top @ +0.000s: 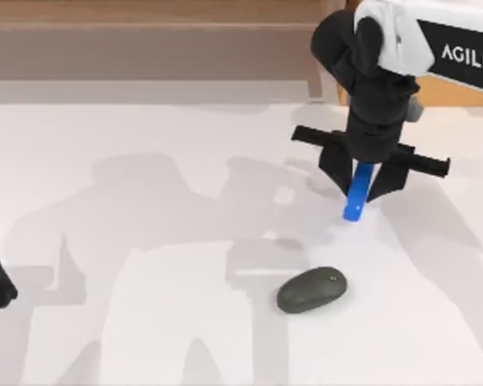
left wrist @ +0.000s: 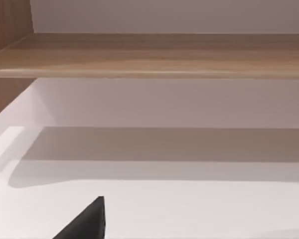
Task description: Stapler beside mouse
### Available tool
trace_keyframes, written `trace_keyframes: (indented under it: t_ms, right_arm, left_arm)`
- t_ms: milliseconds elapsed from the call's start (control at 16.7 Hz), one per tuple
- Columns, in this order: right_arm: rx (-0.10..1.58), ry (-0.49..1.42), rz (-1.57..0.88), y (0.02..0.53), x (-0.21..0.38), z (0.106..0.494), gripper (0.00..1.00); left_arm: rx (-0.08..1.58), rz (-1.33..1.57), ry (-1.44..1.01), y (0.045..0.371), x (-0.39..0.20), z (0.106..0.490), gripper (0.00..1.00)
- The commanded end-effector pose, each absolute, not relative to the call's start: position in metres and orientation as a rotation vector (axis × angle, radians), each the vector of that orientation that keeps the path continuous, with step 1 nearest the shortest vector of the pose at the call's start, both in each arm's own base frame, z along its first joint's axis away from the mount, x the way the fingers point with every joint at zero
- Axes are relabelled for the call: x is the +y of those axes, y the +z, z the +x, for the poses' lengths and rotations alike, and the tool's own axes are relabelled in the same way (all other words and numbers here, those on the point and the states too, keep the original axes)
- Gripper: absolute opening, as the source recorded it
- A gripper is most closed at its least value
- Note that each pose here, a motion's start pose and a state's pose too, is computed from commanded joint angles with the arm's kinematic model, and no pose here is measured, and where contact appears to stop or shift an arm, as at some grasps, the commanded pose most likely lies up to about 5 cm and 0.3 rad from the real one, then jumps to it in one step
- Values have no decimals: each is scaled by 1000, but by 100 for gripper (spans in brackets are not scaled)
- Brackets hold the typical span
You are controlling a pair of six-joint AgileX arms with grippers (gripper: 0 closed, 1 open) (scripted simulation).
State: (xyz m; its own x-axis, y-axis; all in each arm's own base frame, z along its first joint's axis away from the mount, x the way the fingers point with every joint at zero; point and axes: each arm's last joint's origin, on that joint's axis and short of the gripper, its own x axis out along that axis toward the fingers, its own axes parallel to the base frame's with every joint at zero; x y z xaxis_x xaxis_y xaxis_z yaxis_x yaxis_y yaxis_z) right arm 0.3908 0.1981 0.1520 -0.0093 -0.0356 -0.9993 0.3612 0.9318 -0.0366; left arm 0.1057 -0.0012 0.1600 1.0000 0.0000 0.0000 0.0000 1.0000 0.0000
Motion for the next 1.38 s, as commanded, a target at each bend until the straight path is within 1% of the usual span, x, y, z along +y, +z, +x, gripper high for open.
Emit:
trace_keyframes:
  t_ms: [180, 360, 660, 1080, 1380]
  right_arm:
    - [1586, -236, 168, 150, 218, 407, 0]
    - [1582, -137, 95, 156, 236, 420, 0]
    - [1564, -34, 23, 163, 252, 431, 0]
    - [1552, -26, 35, 166, 250, 434, 0]
    - [1451, 70, 122, 182, 252, 447, 0]
  left_arm:
    - [0, 0, 0, 160, -1, 106, 100]
    - [0, 0, 0, 160, -1, 106, 100]
    - [0, 0, 0, 160, -1, 106, 100]
    - [0, 0, 0, 160, -1, 106, 100]
    - [0, 0, 0, 160, -1, 106, 100]
